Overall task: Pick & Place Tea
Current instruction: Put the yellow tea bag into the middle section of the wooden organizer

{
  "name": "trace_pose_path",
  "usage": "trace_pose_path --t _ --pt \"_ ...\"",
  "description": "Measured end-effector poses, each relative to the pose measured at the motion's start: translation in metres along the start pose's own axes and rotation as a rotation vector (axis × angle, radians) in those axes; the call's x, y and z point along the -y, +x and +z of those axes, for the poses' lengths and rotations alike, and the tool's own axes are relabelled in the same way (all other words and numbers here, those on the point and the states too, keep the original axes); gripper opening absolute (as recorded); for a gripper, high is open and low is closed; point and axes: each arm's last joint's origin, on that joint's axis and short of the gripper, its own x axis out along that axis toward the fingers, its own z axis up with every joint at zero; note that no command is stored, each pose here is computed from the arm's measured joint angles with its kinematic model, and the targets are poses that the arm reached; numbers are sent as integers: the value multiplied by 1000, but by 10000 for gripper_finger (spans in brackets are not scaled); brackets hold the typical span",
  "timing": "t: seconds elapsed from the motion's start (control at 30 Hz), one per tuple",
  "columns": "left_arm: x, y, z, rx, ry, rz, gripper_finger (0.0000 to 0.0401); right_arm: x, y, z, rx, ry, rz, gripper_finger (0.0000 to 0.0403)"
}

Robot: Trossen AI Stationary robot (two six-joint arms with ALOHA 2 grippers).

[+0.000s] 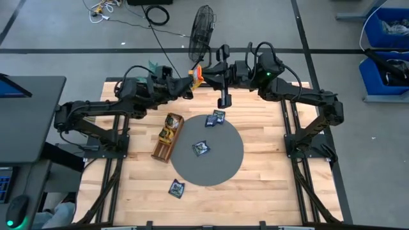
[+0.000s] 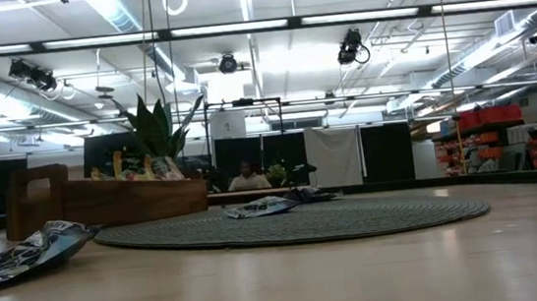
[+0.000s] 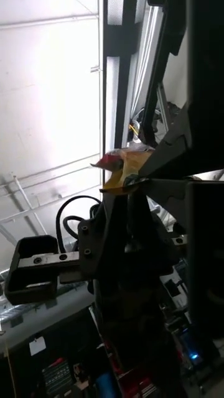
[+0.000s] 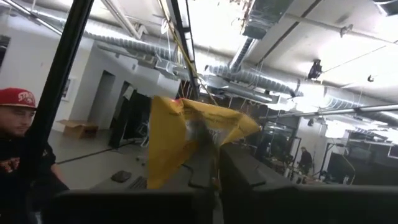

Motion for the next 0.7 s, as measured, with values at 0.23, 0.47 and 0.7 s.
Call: trace_pose_path --t 0.23,0.47,0.7 --pt "10 -2 1 -58 53 -44 3 -1 -11 11 -82 15 -17 114" --pt "5 -11 1 -222 113 179 3 -3 -39 31 -267 74 -114 196" --pt "-10 -53 2 -408 226 727 2 -9 -70 39 -498 201 -188 209"
